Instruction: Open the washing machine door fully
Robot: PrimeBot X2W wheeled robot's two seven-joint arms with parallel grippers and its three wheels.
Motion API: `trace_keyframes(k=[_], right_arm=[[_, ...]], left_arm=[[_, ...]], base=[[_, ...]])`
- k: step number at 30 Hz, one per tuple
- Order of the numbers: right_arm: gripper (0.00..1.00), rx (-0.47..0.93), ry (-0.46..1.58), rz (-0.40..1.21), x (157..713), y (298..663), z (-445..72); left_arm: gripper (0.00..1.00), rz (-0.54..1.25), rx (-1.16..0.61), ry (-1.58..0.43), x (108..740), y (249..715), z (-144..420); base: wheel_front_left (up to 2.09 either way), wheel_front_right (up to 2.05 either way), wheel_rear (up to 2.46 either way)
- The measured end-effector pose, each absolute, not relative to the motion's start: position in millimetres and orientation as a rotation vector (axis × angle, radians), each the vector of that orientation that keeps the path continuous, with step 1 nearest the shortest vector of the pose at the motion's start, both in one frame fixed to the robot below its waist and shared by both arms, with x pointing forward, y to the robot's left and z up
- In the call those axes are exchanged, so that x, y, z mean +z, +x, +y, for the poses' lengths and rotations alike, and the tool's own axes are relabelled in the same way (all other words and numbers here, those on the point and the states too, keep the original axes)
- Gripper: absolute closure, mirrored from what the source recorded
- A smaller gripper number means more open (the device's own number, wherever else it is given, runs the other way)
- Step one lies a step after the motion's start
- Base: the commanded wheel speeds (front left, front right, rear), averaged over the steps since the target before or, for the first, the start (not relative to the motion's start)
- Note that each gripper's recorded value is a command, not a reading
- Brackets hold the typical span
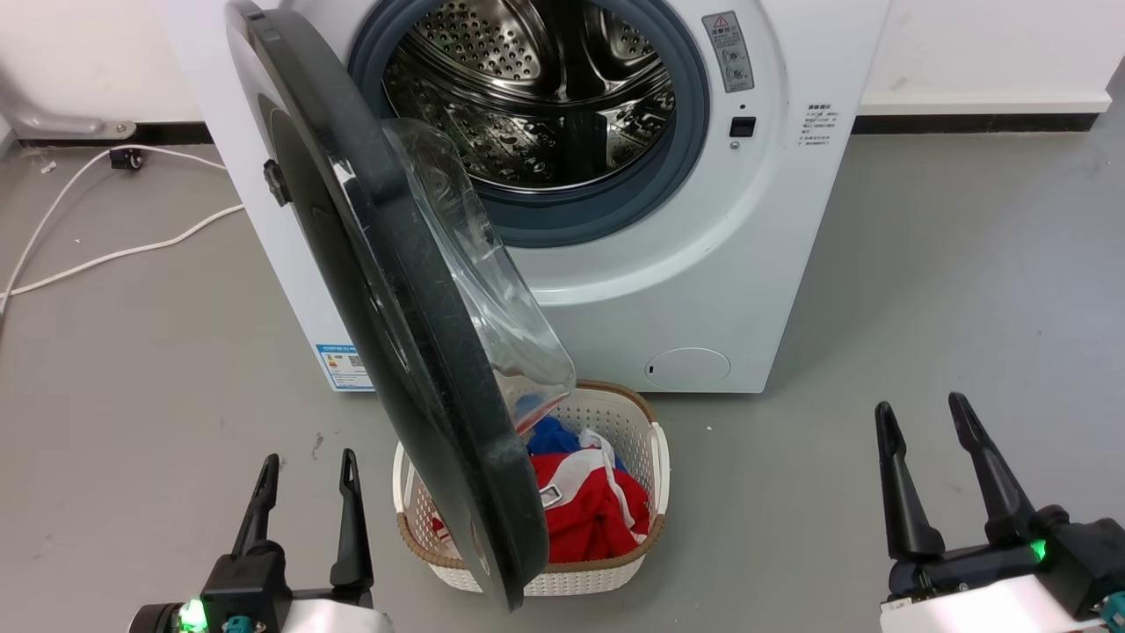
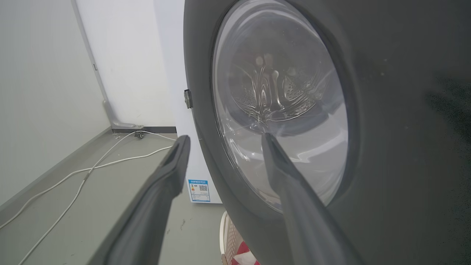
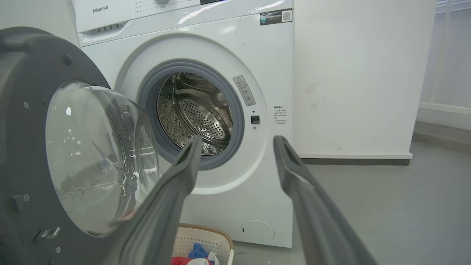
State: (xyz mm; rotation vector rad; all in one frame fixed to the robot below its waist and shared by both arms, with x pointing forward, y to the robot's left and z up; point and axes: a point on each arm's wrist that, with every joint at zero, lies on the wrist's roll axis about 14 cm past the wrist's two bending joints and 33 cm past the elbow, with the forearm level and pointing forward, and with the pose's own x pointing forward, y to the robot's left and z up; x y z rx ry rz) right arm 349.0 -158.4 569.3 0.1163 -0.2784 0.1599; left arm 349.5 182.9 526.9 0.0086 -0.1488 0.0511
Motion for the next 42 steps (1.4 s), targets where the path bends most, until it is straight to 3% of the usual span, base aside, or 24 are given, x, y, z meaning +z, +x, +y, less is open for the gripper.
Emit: trace_keyframes(k=[15, 32, 33, 42], right_arm=[[0.00, 0.142, 0.111, -0.160, 531, 336, -154], [0.00, 0.131, 0.130, -0.148, 527, 335, -157], [0.00, 0.130, 0.132, -0.147, 527, 334, -157], [0.00, 0.130, 0.137, -0.153, 528, 333, -157]], left_arm=[[0.00, -0.151, 0.053, 0.005, 528, 347, 183], [0.02, -0.148, 0.071, 0.006, 527, 347, 187], [1.00, -0.149, 0.075, 0.007, 527, 347, 187], [1.00, -0.219, 0.122, 0.016, 550, 347, 201]], base=[[0.00, 0.00, 0.00], [0.00, 0.00, 0.00], [0.00, 0.00, 0.00], [0.00, 0.00, 0.00]])
